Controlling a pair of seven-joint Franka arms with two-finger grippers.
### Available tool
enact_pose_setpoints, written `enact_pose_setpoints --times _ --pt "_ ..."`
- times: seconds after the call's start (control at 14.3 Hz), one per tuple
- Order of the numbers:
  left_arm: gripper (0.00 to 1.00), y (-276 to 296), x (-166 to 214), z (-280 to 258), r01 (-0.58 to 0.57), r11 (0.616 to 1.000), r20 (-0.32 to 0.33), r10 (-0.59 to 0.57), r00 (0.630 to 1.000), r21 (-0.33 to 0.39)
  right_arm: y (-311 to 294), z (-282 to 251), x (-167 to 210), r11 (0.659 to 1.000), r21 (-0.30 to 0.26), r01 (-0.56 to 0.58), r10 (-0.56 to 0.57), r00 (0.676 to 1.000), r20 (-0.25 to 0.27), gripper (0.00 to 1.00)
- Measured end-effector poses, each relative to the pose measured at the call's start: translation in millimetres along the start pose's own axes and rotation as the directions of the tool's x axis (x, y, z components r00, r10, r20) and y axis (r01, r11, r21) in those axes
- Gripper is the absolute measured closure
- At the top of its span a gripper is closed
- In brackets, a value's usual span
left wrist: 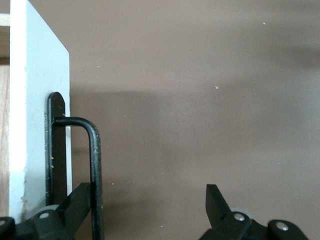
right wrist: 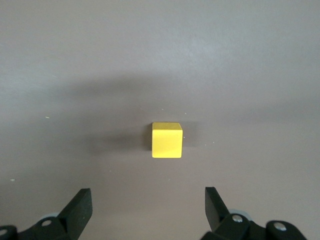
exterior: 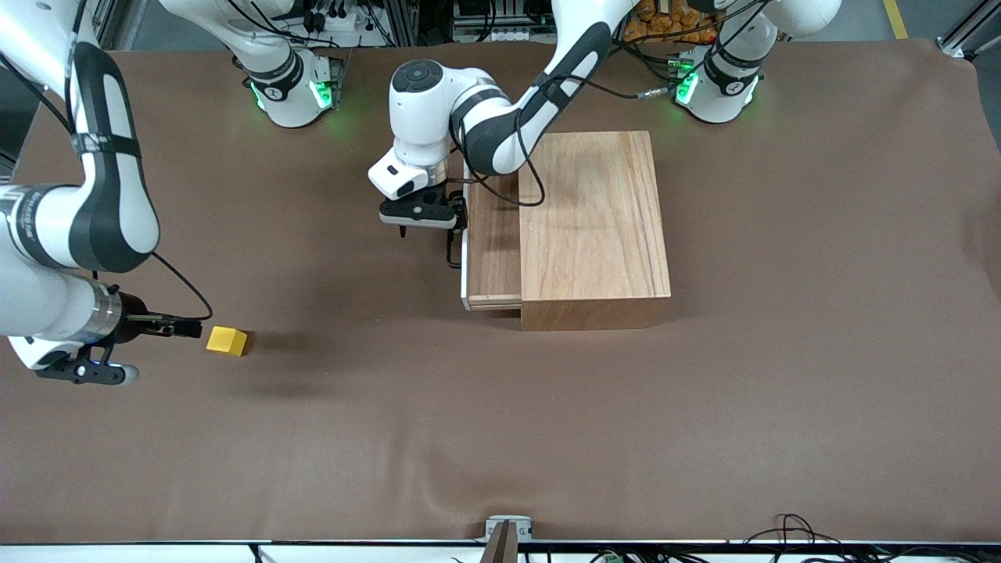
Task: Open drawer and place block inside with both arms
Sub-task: 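Grasp the yellow cube with the right gripper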
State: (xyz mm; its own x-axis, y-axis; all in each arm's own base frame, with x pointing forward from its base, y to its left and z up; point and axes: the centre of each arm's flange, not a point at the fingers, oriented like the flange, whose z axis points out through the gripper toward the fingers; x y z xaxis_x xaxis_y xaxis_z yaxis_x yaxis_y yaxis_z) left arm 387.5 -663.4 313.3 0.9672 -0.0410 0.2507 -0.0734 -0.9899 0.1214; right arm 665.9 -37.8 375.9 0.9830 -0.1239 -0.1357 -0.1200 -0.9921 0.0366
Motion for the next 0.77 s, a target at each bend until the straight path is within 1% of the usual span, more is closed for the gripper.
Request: enact_pose_setpoints --times 0.21,0.28,0.56,0.77 --pt "0.0 1.3 0.3 0.3 -0.003 1.0 -0.007 0.003 1.0 -0.013 18.9 41.4 0.9 1.0 -0.002 -0.03 0.03 0.997 0.066 0.0" --pt "0.0 2.9 -0.1 0.1 -0.004 1.0 -0.012 0.004 1.0 -0.025 23.8 53.3 2.3 0.999 0.004 -0.041 0.041 0.996 0.078 0.0" --pt "0.0 13.1 -4.8 -5.6 -0.014 0.997 -0.028 0.011 1.0 -0.079 23.9 75.4 7.4 0.999 0.016 -0.051 0.049 0.995 0.088 0.0" --pt "0.0 18.1 -8.4 -8.8 -0.02 0.995 -0.033 0.016 0.999 -0.099 23.2 82.4 8.4 0.998 0.017 -0.057 0.055 0.994 0.094 0.0"
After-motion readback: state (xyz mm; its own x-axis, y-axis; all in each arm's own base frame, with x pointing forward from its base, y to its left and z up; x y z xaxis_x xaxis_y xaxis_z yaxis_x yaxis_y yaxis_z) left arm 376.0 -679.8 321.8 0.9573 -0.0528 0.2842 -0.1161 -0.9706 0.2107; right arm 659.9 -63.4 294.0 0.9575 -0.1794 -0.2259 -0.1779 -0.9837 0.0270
